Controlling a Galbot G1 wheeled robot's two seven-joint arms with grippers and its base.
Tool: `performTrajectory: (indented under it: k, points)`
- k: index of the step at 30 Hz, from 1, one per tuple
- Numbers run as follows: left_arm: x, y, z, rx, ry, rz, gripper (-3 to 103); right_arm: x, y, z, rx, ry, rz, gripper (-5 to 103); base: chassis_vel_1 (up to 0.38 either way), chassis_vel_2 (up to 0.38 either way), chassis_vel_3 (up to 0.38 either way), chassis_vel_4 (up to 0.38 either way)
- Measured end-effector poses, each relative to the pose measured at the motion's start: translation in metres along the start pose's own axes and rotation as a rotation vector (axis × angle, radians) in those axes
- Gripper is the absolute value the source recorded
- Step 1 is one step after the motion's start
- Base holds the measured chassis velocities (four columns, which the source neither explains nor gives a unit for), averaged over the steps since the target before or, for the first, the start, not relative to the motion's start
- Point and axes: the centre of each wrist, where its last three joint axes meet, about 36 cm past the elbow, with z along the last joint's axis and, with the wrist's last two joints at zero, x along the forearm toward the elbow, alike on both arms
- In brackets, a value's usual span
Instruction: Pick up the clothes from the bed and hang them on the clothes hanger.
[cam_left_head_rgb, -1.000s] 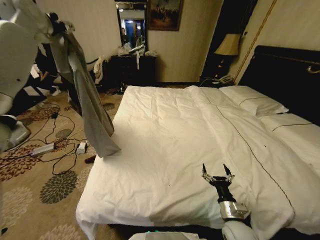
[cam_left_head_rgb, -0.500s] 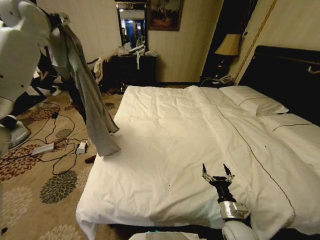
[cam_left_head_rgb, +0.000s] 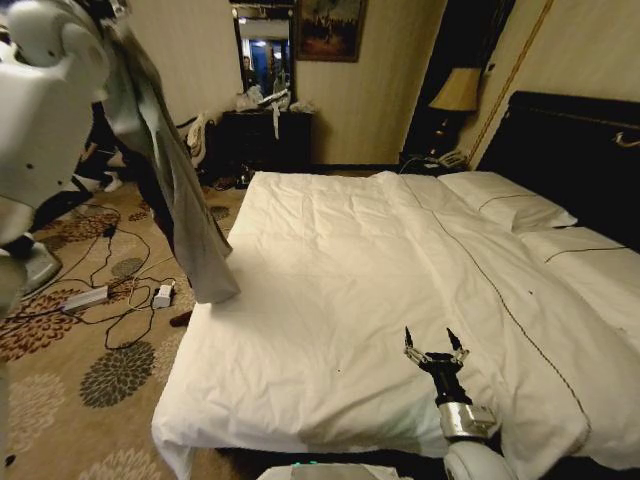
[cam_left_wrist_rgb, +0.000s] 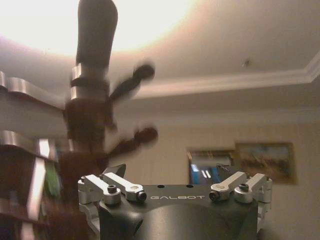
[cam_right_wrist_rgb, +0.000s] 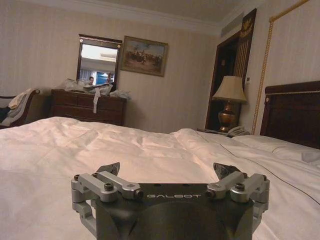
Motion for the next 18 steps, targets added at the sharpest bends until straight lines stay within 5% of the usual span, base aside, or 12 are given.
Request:
performTrajectory:
  k: [1, 11, 18]
  points:
    - [0.002, -0.001, -0.002, 0.037, 0.049, -0.003, 100, 0.0, 0.0, 0.0, 0.0, 0.0, 0.0, 100, 0.0, 0.0, 0.0, 0.0]
    - [0.028, -0.001, 0.002, 0.038, 0.092, 0.027, 100, 0.0, 0.0, 0.0, 0.0, 0.0, 0.0, 100, 0.0, 0.0, 0.0, 0.0]
    - [0.099, -0.025, 0.05, 0.1, 0.226, 0.188, 100, 0.0, 0.0, 0.0, 0.0, 0.0, 0.0, 100, 0.0, 0.0, 0.0, 0.0]
